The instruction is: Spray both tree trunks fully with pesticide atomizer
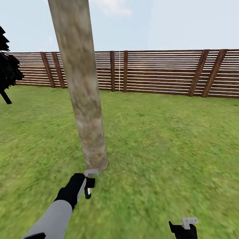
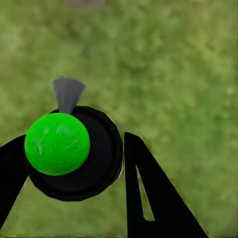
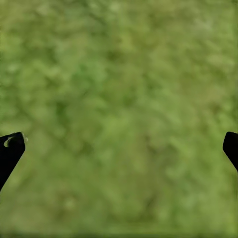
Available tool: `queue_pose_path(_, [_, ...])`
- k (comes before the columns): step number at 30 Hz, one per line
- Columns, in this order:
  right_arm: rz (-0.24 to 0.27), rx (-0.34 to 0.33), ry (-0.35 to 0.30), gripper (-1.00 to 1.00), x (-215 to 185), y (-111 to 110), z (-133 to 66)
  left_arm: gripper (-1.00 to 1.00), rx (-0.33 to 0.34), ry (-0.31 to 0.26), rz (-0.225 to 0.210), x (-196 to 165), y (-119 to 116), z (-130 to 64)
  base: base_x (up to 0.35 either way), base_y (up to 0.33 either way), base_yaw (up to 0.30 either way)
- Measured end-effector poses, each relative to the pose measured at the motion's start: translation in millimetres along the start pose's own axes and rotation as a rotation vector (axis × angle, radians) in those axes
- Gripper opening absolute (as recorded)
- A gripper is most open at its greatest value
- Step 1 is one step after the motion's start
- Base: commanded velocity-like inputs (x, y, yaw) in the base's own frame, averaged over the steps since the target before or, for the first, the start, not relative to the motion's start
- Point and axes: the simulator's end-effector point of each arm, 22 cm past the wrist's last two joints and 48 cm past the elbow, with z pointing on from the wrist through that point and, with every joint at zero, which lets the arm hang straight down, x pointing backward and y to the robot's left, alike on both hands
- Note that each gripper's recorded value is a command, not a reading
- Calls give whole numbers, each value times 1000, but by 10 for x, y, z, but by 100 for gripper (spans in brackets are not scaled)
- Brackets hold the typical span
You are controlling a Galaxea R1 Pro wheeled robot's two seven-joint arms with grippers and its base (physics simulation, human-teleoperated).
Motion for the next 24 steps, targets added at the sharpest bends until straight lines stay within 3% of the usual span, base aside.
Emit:
queue_pose_path(2, [0,0,0,100,0,0,0,-100,-24,11,2,66,173,17,3,0,-259])
queue_pose_path(5, [0,0,0,100,0,0,0,-100,-28,21,9,120,195,36,219,33,-131])
queue_pose_path(9, [0,0,0,100,0,-1,0,-100,-25,37,10,183,181,50,268,65,-11])
queue_pose_path(13, [0,0,0,100,0,-1,0,-100,-2,40,3,207,65,57,33,7,0])
queue_pose_path(18, [0,0,0,100,0,0,0,-100,3,36,25,185,2,50,1,0,0])
queue_pose_path(19, [0,0,0,100,0,0,0,-100,-3,36,25,187,43,51,0,0,0])
queue_pose_path(22, [0,0,1,100,3,3,0,-100,-80,39,19,190,593,41,0,0,0])
queue_pose_path(24, [0,0,1,100,5,2,-1,-100,-110,41,13,202,832,27,0,0,0])
